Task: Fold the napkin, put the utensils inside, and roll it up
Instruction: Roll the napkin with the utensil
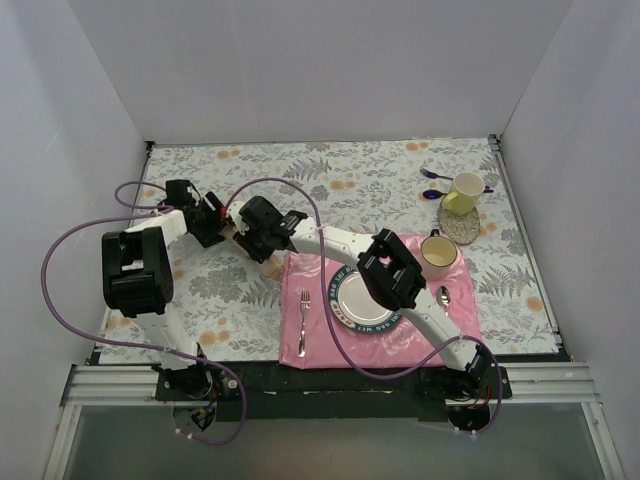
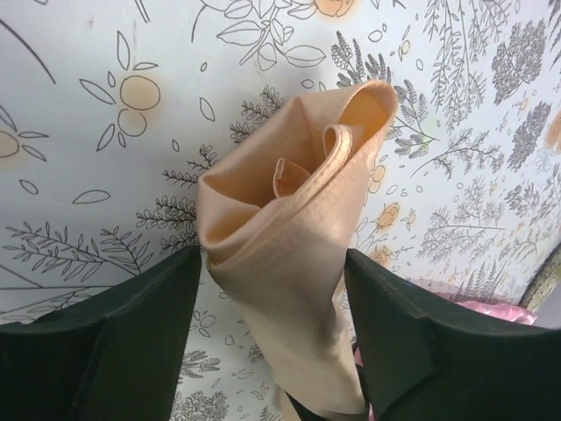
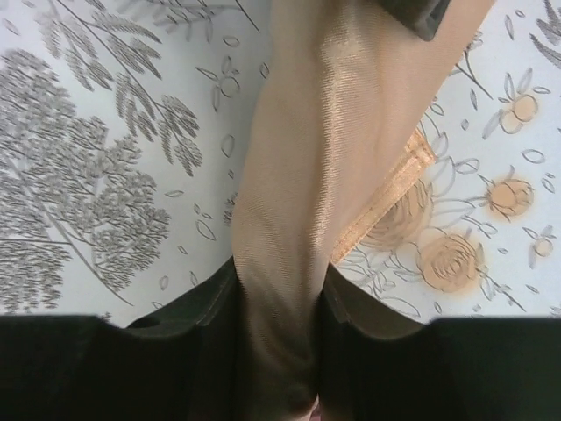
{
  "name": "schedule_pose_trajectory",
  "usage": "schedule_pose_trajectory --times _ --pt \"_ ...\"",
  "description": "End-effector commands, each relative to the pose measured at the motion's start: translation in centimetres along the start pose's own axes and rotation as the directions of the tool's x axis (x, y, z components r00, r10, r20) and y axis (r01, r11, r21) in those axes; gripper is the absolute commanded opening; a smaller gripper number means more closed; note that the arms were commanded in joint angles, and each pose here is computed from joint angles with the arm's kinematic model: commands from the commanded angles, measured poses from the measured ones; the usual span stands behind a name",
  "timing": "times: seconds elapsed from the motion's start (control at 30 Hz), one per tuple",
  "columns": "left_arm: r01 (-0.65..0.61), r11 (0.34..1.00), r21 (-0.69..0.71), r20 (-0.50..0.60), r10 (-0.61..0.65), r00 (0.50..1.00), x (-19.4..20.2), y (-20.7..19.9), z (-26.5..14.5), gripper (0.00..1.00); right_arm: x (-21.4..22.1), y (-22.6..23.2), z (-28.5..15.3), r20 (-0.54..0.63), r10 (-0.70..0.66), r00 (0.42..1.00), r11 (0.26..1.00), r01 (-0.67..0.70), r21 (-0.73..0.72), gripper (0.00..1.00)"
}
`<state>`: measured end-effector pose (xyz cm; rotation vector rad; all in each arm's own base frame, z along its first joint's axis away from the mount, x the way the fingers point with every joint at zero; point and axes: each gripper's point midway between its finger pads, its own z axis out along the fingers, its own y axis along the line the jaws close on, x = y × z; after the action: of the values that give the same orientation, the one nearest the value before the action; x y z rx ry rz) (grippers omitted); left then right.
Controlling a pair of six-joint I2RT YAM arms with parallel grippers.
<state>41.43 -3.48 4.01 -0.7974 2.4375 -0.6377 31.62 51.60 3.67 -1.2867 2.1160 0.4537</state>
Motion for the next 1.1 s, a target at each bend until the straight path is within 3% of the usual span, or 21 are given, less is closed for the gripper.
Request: schedule_pose_trajectory --times 0.0,0.2,0.37,0.63,0.93,1.07 --pt "-0.034 0.998 -0.048 0.1 0.039 0.994 -2.2 -0.6 -2.7 0.68 -2.9 0.7 -0.6 0.1 0.193 0.976 0.965 -0.171 -0.197 0.35" --pt "-0.038 0.999 -0.026 0.116 0.04 0.992 -0.9 -0.8 -4.8 0.7 -3.0 0.3 -0.9 0.066 0.406 0.912 0.852 -0.351 -0.39 0.33" --pt "-0.011 0.999 0.037 0.053 0.009 0.999 0.3 -1.4 -3.7 0.7 -2.8 0.2 -1.3 0.036 0.53 0.847 0.727 -0.432 -0.533 0.32" --pt "-0.026 0.997 0.073 0.035 0.024 0.999 0.4 -3.4 -1.5 0.7 -2.0 -0.3 -1.6 -0.009 0.593 0.805 0.634 -0.473 -0.611 0.34" --pt "-0.035 0.999 -0.001 0.039 0.035 0.999 0.1 -1.9 1.4 0.69 -1.8 0.0 -1.5 -0.069 0.627 0.776 0.529 -0.489 -0.693 0.34" --pt "-0.038 0.999 -0.022 0.038 0.039 0.999 0.1 -1.3 1.9 0.65 -1.3 -0.1 -1.4 -0.072 0.612 0.787 0.542 -0.485 -0.686 0.33"
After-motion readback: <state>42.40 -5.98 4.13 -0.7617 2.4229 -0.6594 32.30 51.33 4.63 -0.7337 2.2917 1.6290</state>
